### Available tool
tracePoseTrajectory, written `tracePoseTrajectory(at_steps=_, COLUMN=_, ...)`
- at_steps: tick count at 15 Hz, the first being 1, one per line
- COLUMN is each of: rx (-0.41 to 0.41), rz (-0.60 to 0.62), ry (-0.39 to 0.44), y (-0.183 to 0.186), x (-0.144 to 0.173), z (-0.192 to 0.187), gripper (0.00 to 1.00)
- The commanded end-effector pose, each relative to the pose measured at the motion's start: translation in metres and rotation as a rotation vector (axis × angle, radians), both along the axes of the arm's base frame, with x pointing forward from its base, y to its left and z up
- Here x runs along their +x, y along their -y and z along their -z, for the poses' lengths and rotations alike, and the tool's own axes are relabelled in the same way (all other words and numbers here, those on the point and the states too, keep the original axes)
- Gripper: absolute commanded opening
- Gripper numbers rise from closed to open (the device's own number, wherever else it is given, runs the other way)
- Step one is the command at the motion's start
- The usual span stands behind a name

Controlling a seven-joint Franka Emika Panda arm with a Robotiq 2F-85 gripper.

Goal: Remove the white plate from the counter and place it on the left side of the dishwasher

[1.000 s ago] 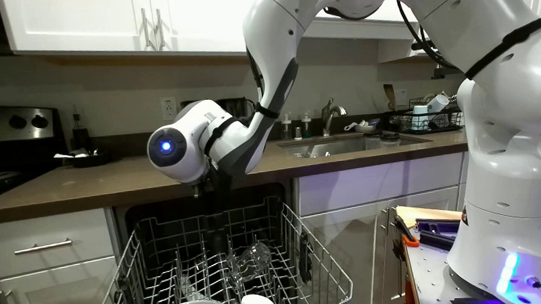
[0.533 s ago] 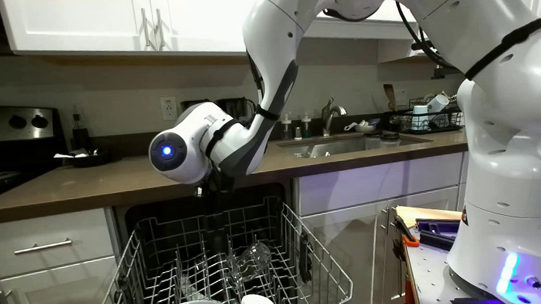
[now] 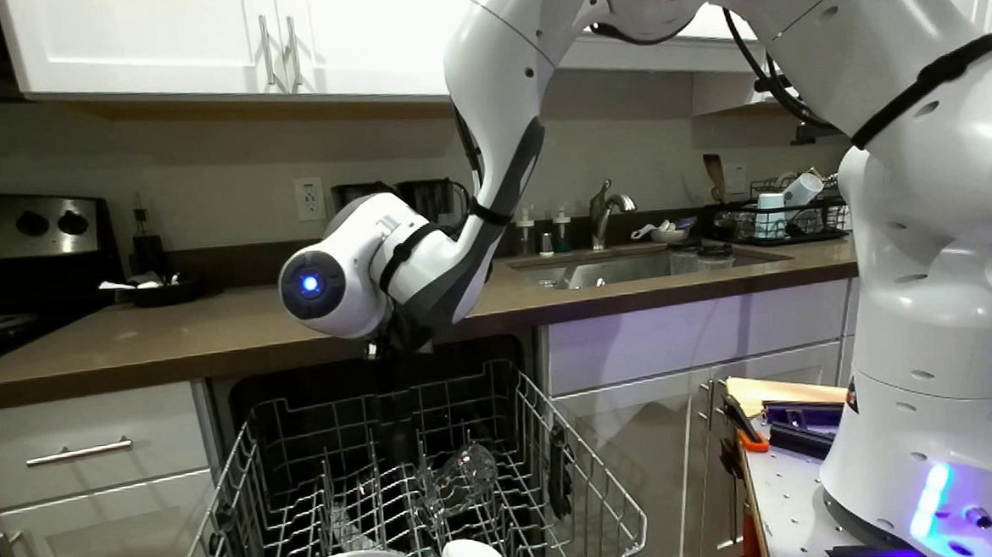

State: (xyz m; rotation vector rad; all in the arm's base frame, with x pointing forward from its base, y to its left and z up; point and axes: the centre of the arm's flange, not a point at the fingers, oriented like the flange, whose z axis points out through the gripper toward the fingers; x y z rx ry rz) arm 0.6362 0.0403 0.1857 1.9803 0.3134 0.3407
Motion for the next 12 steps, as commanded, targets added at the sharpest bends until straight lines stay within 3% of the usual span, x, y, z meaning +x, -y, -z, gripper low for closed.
tracePoseTrajectory(at_steps=1, rx=-0.034, rz=-0.016, ry=0.028, y=0.005, x=0.006, z=0.001, gripper=0.53)
tracePoseTrajectory(at_steps=8, rx=-0.053, rz=-0.089, ry=0.071, y=-0.003, x=0.003, z=0.002, gripper=0.08)
tracePoseTrajectory(at_steps=11, rx=-0.076, rz=-0.108, ry=0.097, y=-0.005, x=0.002, z=0.001, gripper=0.02)
tracePoseTrajectory(at_steps=12, rx=-0.089, rz=-0.111, ry=0.108, y=-0.005, x=0.002, z=0.000, gripper=0.05)
